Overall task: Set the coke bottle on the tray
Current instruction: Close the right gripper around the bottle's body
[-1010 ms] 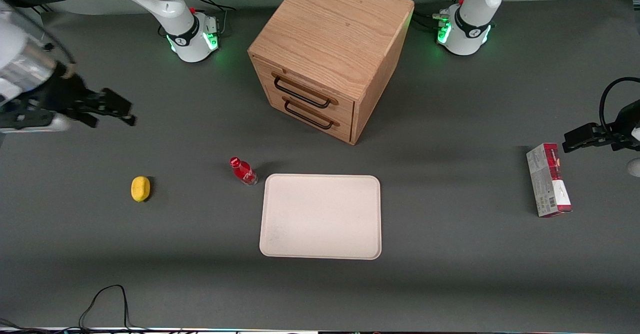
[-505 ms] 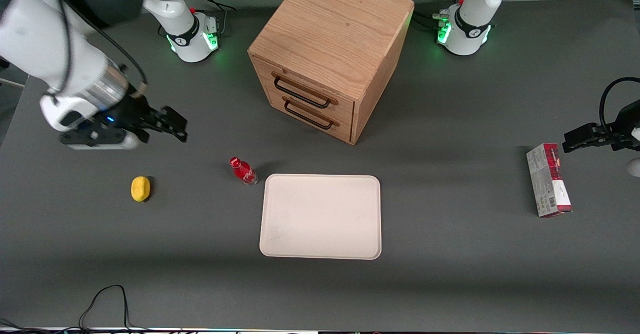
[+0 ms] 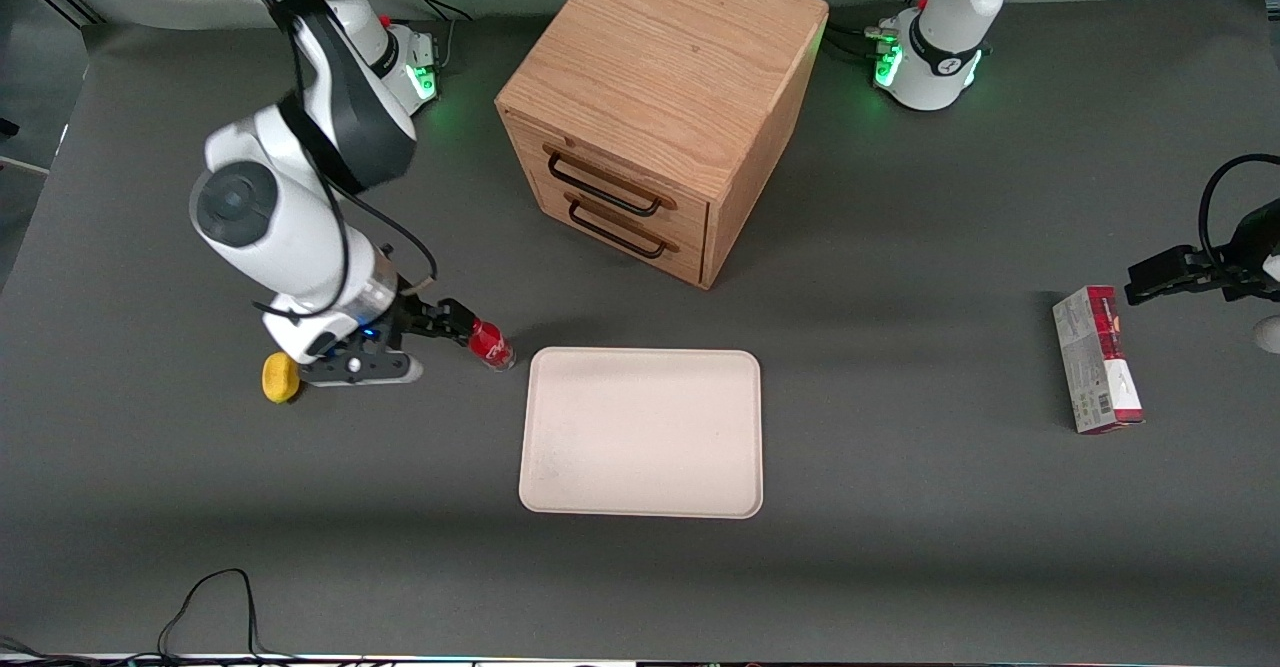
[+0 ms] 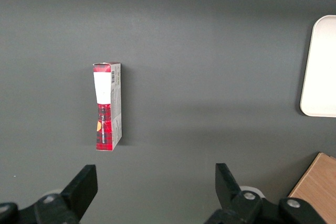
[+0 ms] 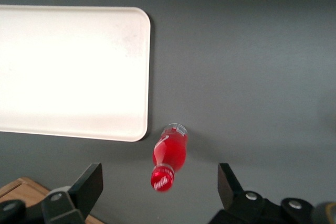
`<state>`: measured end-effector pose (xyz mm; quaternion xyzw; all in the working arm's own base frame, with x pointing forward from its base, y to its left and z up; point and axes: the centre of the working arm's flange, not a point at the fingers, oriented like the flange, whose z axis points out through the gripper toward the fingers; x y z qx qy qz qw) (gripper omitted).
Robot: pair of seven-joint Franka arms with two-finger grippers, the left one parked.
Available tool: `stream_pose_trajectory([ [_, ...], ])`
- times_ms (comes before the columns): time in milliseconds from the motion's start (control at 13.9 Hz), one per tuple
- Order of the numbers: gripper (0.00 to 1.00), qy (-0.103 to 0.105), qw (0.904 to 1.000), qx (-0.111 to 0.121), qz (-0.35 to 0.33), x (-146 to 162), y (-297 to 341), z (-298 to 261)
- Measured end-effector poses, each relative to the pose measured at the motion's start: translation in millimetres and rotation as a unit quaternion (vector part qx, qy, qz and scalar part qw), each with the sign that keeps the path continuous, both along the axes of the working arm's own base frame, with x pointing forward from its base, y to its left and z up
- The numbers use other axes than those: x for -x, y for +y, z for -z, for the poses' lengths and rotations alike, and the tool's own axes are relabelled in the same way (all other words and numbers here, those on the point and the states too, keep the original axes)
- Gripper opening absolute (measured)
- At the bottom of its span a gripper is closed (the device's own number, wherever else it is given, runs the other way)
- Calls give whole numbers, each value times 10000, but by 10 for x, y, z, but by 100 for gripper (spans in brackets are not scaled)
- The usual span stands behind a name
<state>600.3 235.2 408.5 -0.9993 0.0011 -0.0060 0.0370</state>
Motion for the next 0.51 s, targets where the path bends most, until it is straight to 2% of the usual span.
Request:
stream_pose_trajectory([
  [144, 99, 124, 9999, 81, -89, 125, 55, 360],
  [289, 98, 113, 9997, 148, -126, 238, 90, 586],
  [505, 98, 29, 9998, 100, -166, 355, 107, 825],
])
